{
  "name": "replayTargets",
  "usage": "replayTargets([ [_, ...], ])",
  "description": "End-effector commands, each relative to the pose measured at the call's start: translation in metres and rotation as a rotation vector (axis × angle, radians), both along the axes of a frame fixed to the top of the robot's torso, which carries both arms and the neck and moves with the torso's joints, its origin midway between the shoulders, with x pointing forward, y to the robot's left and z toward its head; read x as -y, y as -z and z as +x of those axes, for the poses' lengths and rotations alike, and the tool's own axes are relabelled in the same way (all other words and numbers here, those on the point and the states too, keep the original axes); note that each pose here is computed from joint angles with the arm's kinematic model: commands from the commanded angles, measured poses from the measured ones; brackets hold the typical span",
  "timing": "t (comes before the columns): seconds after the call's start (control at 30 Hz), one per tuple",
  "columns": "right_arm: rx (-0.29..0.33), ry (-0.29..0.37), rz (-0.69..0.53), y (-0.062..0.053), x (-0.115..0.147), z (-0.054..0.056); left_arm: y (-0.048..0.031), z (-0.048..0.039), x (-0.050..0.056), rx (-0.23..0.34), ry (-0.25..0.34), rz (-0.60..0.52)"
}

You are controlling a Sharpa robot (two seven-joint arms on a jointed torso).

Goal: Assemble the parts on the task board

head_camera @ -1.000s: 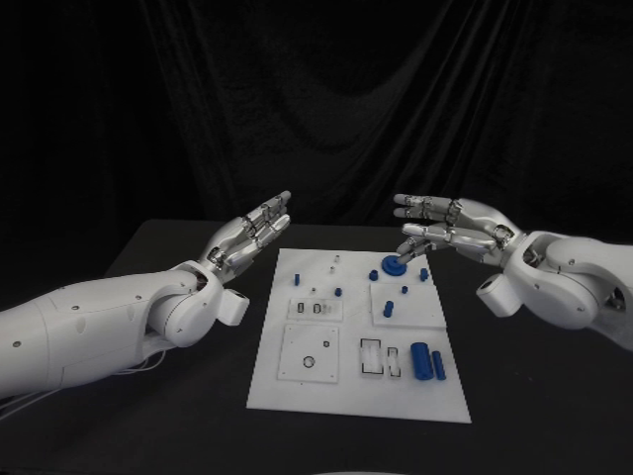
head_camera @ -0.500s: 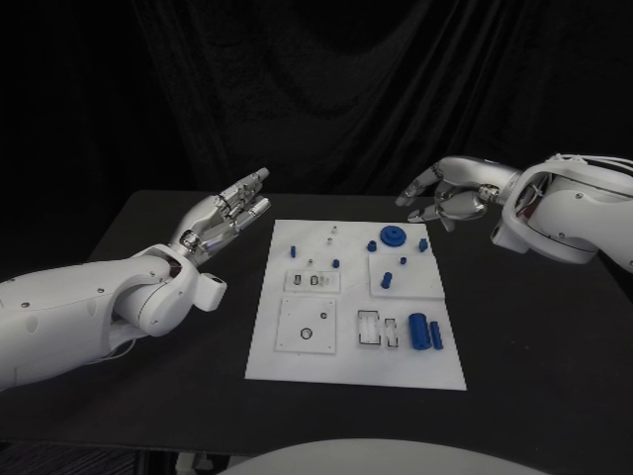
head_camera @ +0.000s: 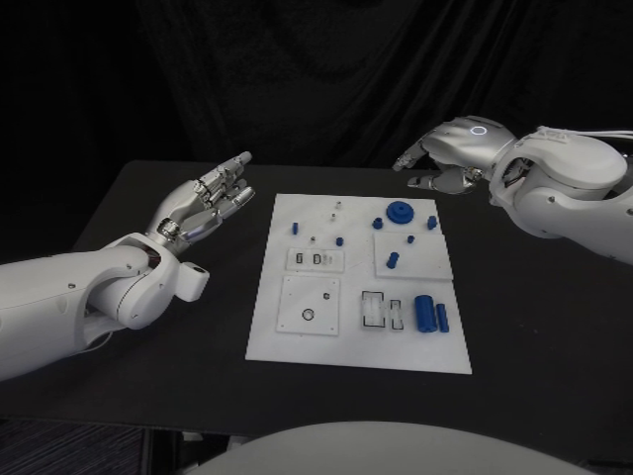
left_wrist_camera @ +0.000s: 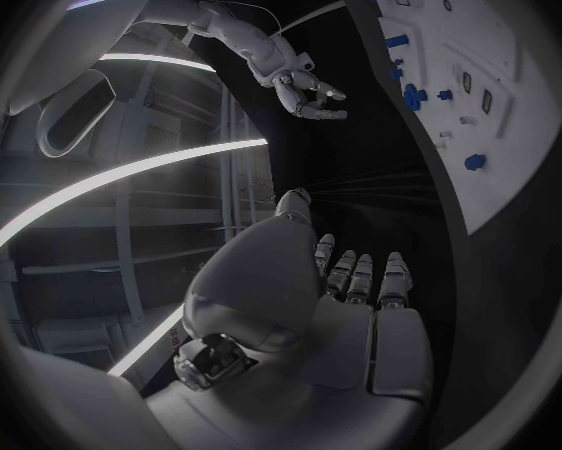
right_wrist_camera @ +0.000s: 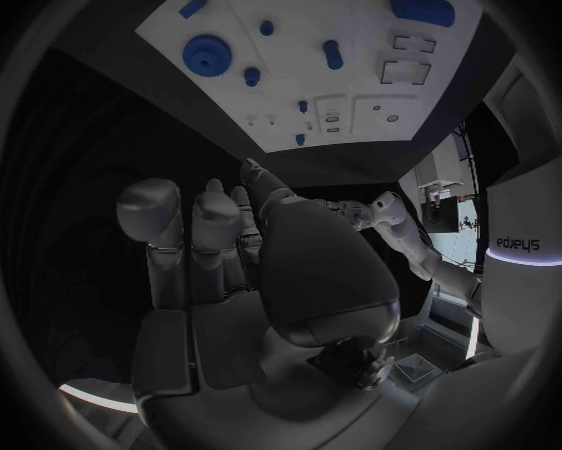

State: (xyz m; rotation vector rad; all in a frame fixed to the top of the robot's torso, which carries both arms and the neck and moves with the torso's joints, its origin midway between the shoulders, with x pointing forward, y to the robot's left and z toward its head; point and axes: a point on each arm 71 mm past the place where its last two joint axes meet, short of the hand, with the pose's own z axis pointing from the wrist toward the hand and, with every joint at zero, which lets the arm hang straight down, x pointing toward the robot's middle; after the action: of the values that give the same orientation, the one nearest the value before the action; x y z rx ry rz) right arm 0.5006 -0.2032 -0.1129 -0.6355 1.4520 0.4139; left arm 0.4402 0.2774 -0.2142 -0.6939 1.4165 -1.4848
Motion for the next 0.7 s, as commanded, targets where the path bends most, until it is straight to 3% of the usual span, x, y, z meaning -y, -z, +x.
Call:
replayTargets([
  [0.03,0.063,0.024,-0.051,-0.002,-0.001,0.003,-0.0164,-0.0067,-0.001,0.202,0.038,-0.055],
  [0.37,0.049,0.014,-0.073,0.0,-0.007,0.007,-0.0187,-0.0103,-0.003,0.213,0.053,-0.039],
  [0.7,-0.018,0.009,-0.086,0.006,-0.011,0.008,-0.0206,-0.0129,-0.003,0.225,0.058,-0.04],
])
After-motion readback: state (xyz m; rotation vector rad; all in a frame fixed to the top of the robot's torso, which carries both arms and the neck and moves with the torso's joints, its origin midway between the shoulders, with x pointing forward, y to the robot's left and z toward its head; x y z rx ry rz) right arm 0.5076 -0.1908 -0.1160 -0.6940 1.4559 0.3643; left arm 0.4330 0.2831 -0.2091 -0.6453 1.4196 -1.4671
